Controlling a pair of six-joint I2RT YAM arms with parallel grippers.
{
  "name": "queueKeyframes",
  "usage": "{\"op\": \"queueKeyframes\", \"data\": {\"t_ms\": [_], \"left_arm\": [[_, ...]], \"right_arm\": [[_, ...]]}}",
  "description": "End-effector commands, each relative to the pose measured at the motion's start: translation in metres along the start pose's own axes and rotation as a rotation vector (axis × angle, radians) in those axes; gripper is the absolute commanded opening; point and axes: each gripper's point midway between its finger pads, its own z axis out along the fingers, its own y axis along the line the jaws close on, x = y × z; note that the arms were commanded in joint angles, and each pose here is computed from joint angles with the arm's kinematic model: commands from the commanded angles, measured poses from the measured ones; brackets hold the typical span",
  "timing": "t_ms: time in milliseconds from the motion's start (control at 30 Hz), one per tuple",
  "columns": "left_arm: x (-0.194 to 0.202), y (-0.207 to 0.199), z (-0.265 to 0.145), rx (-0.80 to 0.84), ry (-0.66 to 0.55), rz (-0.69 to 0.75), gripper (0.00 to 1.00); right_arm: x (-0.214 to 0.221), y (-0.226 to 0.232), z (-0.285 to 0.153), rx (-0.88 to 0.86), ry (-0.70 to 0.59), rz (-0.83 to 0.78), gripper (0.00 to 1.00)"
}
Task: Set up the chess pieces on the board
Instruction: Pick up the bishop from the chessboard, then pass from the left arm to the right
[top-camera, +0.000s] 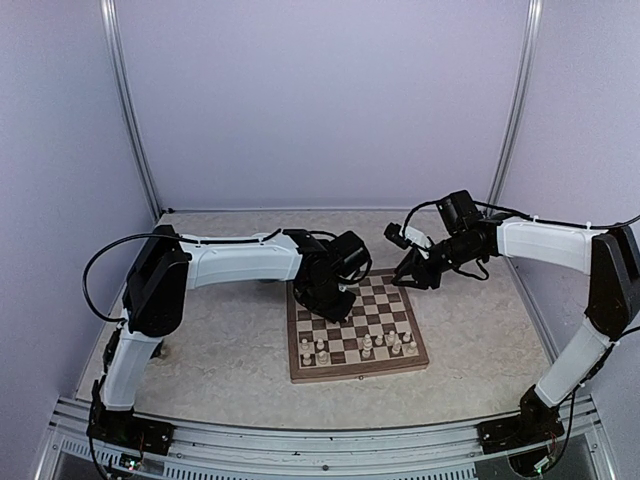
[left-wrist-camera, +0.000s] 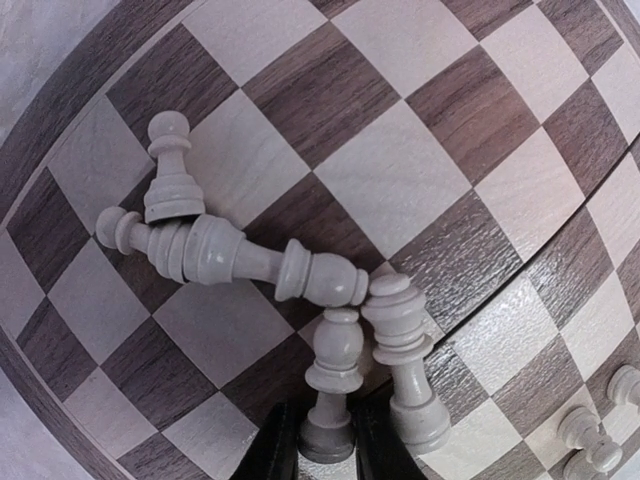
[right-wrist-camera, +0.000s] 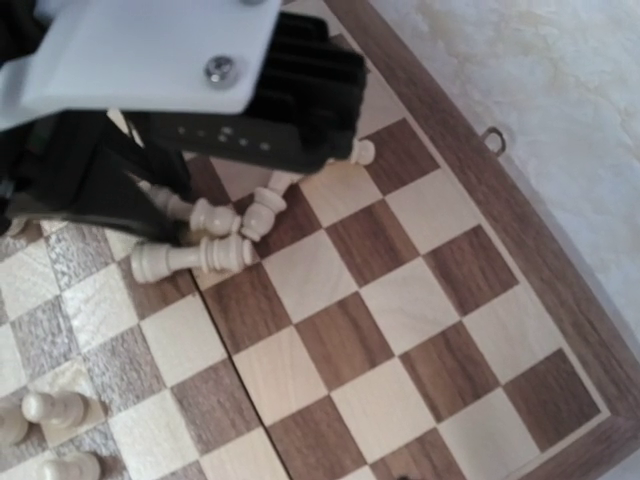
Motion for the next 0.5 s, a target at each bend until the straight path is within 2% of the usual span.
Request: {"op": "queueKeyframes", "data": {"t_ms": [0,100,233,367,467], "left_arm": [[0.009,0.002,0.011,-0.018,0.031,0.029,0.18],[0.001,0.004,0.000,-0.019,-0.016,0.059,0.13],[-0.023,-0.001,-0.043,0.027,-0.198,0.111,0.06],[-0.041,0.001,-0.079,0.058,-0.368,0.119,0.07],[-0.047,-0.004,-0.094,0.111,-0.450,0.132,0.07]], "right_arm": [[-0.009,0.004,-0.008,-0.009,-0.032,-0.002,0.32],[-0.020,0.002,-0.013,-0.002,-0.059,0.002,0.33],[-0.041,0.007,-0.021,-0.039,-0.121,0.035,0.33],[-0.054,0.010,-0.017,-0.114,-0.143,0.100,0.34],[-0.063,0.016,-0.009,-0.221,-0.141,0.155,0.35]]}}
